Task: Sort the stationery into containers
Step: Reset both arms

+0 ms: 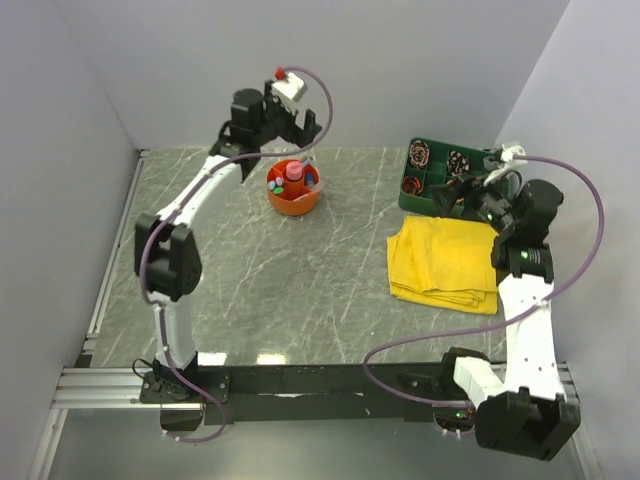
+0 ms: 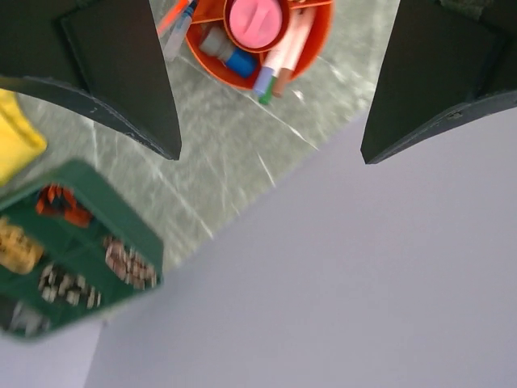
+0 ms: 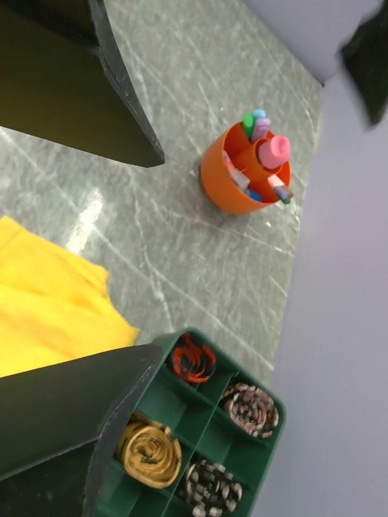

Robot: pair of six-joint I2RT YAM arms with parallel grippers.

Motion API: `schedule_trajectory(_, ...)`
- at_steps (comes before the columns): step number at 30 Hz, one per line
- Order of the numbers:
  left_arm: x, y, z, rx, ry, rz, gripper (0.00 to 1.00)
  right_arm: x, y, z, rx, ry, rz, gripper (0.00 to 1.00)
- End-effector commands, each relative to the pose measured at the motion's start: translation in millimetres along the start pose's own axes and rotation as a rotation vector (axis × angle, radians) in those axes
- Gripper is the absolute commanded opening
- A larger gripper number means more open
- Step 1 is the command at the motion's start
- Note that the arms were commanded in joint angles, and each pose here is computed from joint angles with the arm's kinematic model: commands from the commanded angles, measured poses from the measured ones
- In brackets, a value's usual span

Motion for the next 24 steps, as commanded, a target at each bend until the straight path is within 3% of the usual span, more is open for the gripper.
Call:
schedule_trajectory(1, 87.7, -66.7, 7.2, 0.100, 0.052, -0.121, 1.00, 19.3, 22.6, -0.7, -0.022, -0.042, 0.023, 1.00)
schedule_trajectory(3, 90.7, -96.1, 24.9, 0.225, 0.026, -0.103, 0.99, 20.9, 37.4, 6.5, -0.015, -0.045, 0.043, 1.00)
schedule_trajectory(5, 67.1, -115.9, 43.2, 0.342, -0.030, -0.033, 0.99, 19.7, 46.4, 3.0, -0.089, -0.051, 0.054, 1.00)
schedule_trajectory(10, 33.9, -185.9, 96.3, 0.683, -0.181, 0.037, 0.99, -2.7, 85.6, 49.3, 0.005, -0.107, 0.147, 1.00)
schedule_trajectory(13, 17.7, -210.4, 109.9, 0.745, -0.208, 0.069, 0.99, -8.5, 109.7, 66.2, 0.030, -0.067, 0.205, 1.00)
schedule_trajectory(16, 1.7, -227.1, 121.6, 0.791, -0.222, 0.112, 0.99, -1.9, 128.0, 60.9, -0.089, 0.035, 0.212, 1.00)
schedule_trajectory(18, -11.3, -232.7, 125.6, 0.806, -0.252, 0.154, 0.99, 7.5, 131.8, 55.5, -0.179, 0.074, 0.168, 1.00)
schedule_trajectory(24, -24.1, -245.1, 133.5, 0.833, -0.311, 0.166, 0.99, 16.8, 123.1, 83.2, -0.174, 0.051, 0.151, 1.00)
Point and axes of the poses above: each gripper's point midway between its finger pads, its own y axis out along the fingers, its own z axis along the line the jaws close on, x = y × z, the point moved 2 cm from there along -y, back along the fingers, and after that the axes turned 3 degrees about -y, right-handed, at the moved point
